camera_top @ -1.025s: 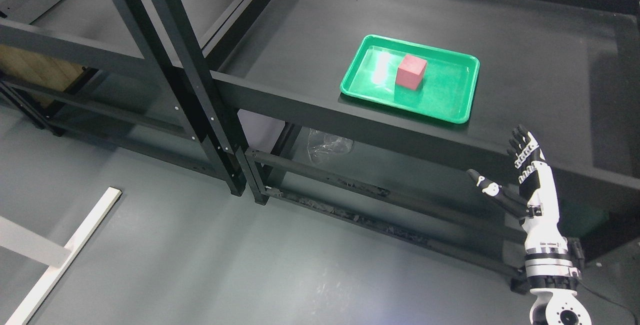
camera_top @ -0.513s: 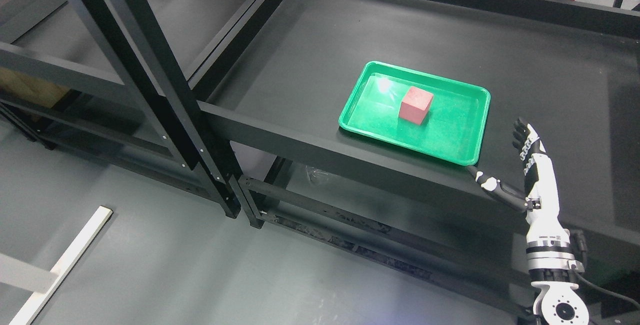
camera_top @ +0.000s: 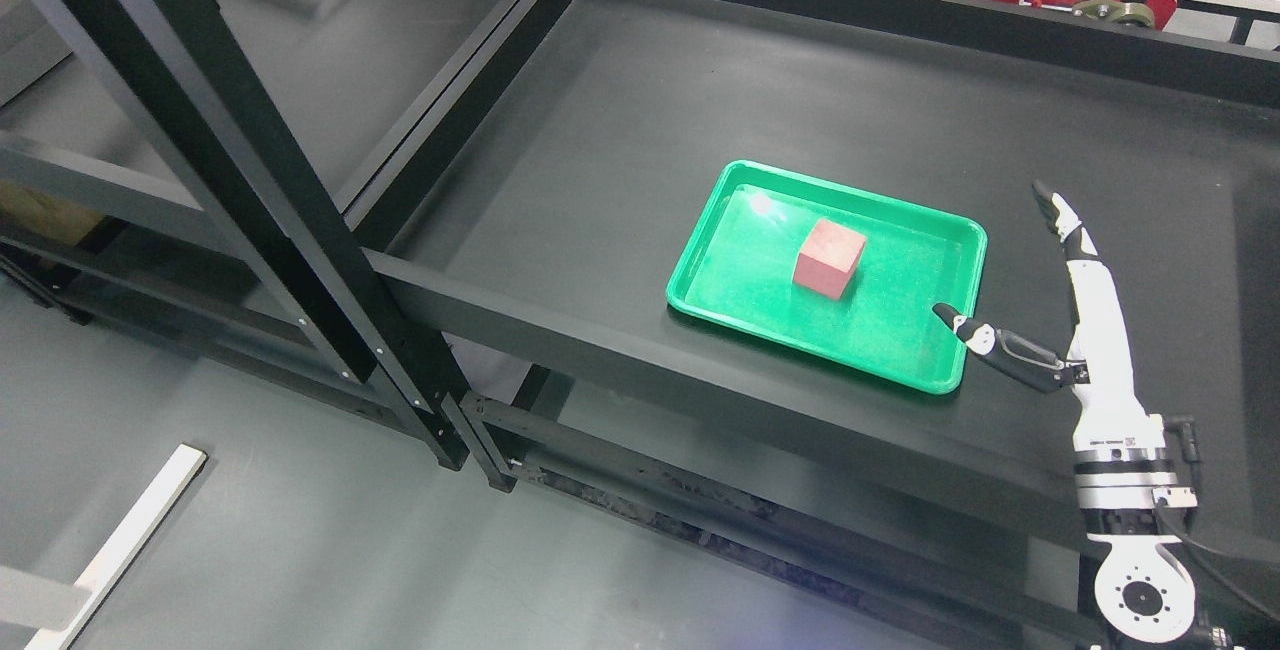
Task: Pick pink block from left shelf to tray
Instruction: 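Reach the right hand over the pink cube in the green tray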
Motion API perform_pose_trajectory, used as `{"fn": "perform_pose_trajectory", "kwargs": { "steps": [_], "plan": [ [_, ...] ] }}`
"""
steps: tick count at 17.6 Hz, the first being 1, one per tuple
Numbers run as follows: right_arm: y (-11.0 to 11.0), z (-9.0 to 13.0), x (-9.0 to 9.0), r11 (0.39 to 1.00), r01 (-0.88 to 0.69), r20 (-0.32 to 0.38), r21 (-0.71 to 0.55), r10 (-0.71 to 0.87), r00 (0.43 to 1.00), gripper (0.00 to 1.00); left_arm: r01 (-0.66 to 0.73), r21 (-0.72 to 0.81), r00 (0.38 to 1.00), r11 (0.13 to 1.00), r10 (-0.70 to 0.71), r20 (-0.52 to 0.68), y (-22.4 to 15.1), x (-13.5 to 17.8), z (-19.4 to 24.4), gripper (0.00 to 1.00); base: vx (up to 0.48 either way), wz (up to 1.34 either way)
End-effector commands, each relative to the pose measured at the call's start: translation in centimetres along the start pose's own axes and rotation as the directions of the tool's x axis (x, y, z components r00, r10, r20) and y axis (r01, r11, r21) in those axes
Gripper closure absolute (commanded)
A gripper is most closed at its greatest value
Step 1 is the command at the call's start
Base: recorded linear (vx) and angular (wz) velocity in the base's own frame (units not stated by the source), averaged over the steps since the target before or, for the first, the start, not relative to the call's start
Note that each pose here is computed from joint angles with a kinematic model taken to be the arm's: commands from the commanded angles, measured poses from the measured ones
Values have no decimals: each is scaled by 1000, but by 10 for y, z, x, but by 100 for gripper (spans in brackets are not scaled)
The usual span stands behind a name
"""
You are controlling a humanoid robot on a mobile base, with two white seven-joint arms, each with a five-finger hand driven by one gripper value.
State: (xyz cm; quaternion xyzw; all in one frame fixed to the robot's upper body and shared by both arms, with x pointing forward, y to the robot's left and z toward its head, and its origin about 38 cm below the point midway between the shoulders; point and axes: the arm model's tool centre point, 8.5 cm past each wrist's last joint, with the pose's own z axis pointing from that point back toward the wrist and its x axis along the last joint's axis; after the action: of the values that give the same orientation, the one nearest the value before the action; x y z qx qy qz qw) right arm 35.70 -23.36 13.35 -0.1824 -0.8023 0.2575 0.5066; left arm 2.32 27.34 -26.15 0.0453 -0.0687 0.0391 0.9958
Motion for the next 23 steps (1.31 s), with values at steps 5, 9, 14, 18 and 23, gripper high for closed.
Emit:
{"fn": "perform_pose_trajectory", "kwargs": {
  "steps": [5,9,14,18,23],
  "plan": [
    [48,-27,26,590,-781,309,206,717,624,0,4,17,1000,1000,-4,10,11,8,-1,0,126,-3],
    [75,-26,33,593,-768,375,240,673,637,0,4,17,1000,1000,-4,12,11,9,-1,0,95,0],
    [102,-28,19,468,-816,455,340,678,578,0,4,17,1000,1000,-4,10,11,8,-1,0,87,-7],
    [126,-20,15,383,-810,516,444,629,581,0,4,17,1000,1000,-4,10,11,8,-1,0,105,-4],
    [132,-16,12,330,-804,537,495,611,582,0,4,17,1000,1000,-4,12,11,9,-1,0,96,-9]
  ]
}}
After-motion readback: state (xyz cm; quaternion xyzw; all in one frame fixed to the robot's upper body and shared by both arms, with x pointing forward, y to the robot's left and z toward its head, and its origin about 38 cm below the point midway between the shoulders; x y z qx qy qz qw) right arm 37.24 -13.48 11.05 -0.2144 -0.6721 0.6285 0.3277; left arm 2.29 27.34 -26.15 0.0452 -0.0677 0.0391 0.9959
